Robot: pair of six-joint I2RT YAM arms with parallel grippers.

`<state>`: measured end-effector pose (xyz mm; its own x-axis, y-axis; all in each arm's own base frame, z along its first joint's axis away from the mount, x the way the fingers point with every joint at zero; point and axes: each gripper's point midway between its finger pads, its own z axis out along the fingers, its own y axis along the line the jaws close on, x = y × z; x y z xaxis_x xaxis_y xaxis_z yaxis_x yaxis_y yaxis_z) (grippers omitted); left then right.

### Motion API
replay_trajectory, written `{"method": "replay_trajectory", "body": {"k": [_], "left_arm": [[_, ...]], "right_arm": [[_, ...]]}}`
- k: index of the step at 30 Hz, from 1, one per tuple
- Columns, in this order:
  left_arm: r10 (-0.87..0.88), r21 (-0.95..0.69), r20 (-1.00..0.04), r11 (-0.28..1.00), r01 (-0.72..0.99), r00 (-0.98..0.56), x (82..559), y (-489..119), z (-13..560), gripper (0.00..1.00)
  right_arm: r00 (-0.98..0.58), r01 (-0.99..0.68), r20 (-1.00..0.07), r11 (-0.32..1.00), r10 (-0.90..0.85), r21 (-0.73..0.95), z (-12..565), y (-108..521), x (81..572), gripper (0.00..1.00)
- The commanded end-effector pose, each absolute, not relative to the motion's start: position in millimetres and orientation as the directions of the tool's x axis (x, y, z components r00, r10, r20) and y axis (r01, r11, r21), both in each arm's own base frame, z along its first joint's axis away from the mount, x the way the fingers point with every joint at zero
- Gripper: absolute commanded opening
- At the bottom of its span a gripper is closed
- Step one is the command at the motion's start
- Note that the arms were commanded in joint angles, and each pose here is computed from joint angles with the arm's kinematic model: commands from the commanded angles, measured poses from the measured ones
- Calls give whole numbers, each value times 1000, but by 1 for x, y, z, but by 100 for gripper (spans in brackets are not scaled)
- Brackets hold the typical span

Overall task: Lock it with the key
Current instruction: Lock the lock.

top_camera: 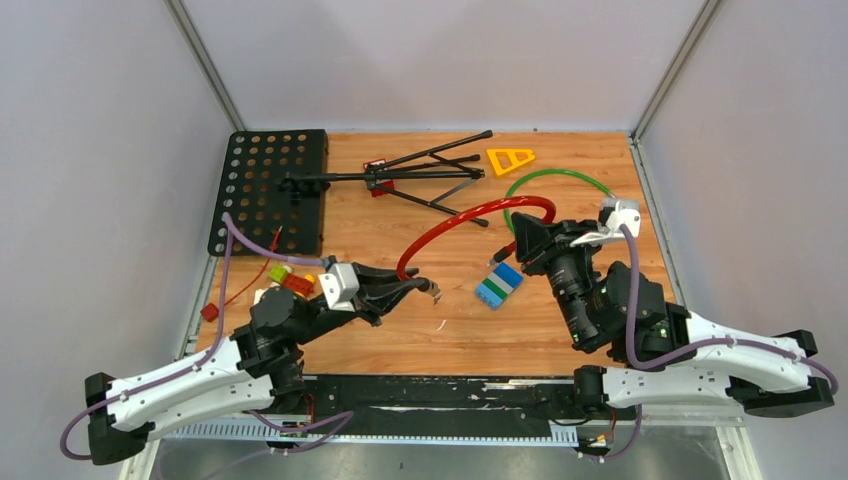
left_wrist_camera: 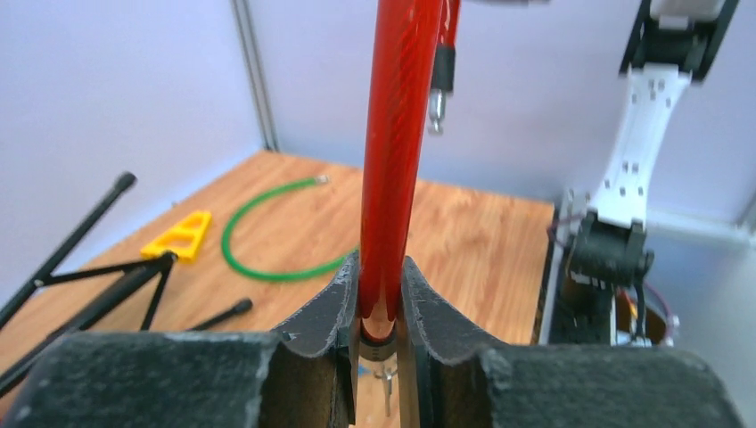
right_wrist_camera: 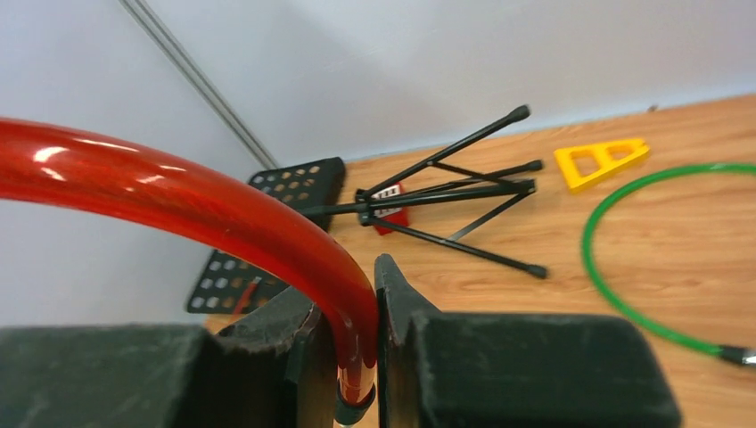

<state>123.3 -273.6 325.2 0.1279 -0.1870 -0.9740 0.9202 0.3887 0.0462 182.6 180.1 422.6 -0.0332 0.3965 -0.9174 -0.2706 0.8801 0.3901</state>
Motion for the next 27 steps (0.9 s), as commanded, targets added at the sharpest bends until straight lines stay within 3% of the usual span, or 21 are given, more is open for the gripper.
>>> {"method": "replay_trajectory", "body": {"k": [1,11,17,21,22,27], "left_arm": [[-526,-66,-819,482,874,228,131,-237,409,0],[-644,-165,-718,523,836,262,137,-209,455,0],[-546,-106,-795,552,827,263,141,-219,436,0],[-436,-39,-869,530,847,233,138,-236,410,0],[-414,-33,-884,521,853,219,137,-239,403,2],[-320,-47,-940,464,885,118,131,-253,371,43]], "right_arm": [[-74,-186,-602,582,795,792,452,175,183,0],[-36,-73,-464,460,885,885,458,189,192,0],[24,-71,-554,555,832,829,477,178,198,0],[45,-216,-686,678,726,703,505,178,200,0],[61,-264,-731,717,680,645,513,181,199,0],[114,-393,-882,836,457,382,531,195,191,0]]}}
